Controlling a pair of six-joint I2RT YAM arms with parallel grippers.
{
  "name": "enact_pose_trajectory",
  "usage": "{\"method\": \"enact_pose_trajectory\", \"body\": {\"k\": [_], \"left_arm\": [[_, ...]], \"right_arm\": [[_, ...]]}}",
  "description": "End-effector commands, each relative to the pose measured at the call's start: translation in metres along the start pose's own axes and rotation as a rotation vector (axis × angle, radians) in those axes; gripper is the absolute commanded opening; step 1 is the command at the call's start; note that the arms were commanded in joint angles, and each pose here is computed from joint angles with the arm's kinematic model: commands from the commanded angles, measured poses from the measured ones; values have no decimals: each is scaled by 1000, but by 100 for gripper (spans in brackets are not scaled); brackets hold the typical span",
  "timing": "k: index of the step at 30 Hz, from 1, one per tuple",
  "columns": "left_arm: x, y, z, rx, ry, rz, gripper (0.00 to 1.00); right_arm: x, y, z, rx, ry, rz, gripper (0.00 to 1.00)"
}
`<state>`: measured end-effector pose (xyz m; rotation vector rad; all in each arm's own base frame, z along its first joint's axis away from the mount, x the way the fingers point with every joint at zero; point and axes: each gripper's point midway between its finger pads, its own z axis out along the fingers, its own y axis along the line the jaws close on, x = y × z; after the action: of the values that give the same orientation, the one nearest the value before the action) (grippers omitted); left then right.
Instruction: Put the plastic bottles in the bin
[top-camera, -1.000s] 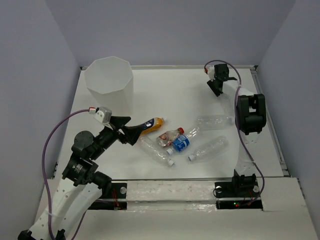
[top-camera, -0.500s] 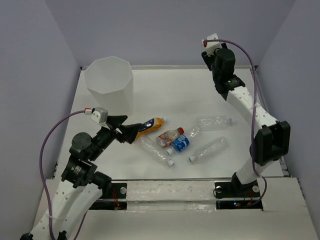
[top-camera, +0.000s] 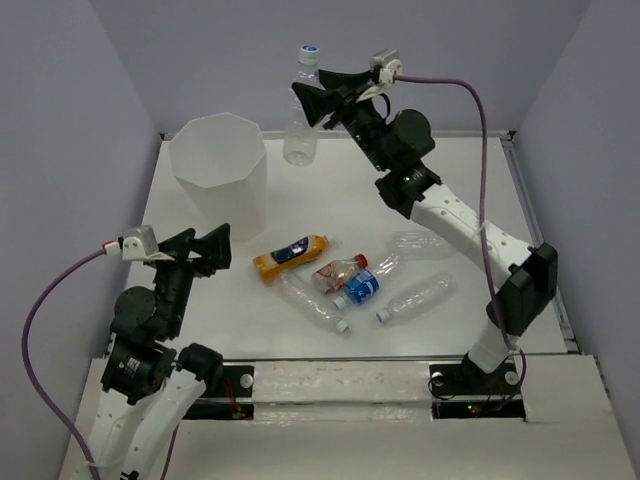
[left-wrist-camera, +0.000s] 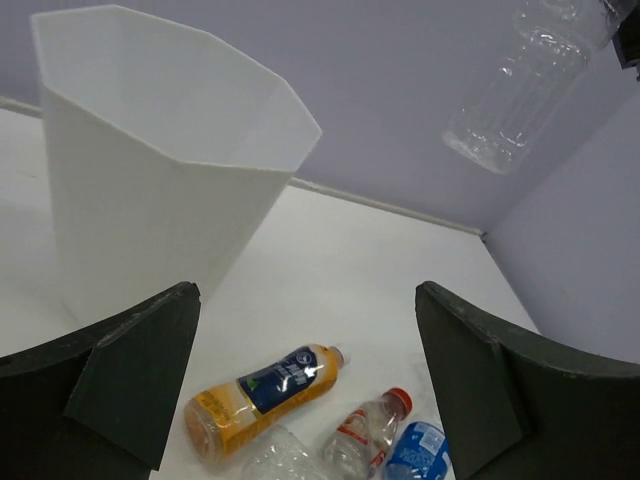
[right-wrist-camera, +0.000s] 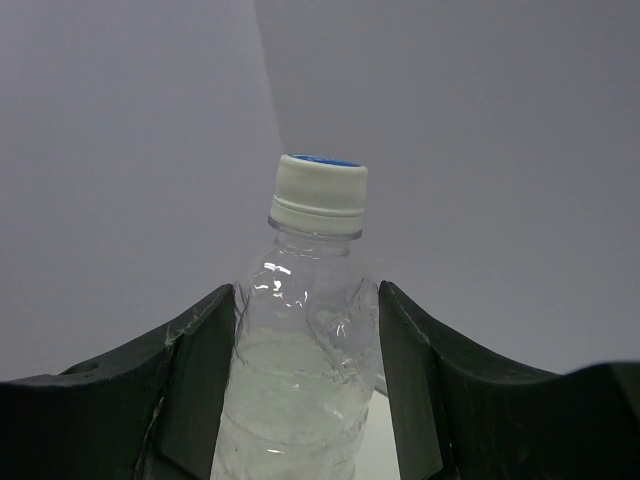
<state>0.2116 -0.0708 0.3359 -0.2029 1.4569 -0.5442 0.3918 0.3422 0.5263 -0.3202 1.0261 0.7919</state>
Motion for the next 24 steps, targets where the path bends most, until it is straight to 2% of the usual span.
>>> {"method": "enact_pose_trajectory", "body": {"k": [1, 4, 8, 9, 11, 14, 24], "left_arm": [[-29, 27, -11, -169, -115, -44, 99], [-23, 24, -7, -144, -104, -44, 99], [-19, 15, -6, -100, -83, -40, 99], [-18, 15, -6, -98, -80, -37, 99], [-18, 13, -6, -85, -75, -38, 99], [-17, 10, -6, -69, -70, -36, 99], [-13, 4, -3, -40, -53, -35, 99]], "right_arm": [[-45, 63, 35, -184, -236, 201, 41], [-26, 78, 62, -220, -236, 245, 41], [23, 111, 84, -264, -160, 238, 41], [52, 109, 90, -252, -121, 227, 42], [59, 113, 96, -242, -118, 219, 42], [95, 111, 100, -209, -63, 210, 46], [127, 96, 108, -132, -29, 169, 47]]}}
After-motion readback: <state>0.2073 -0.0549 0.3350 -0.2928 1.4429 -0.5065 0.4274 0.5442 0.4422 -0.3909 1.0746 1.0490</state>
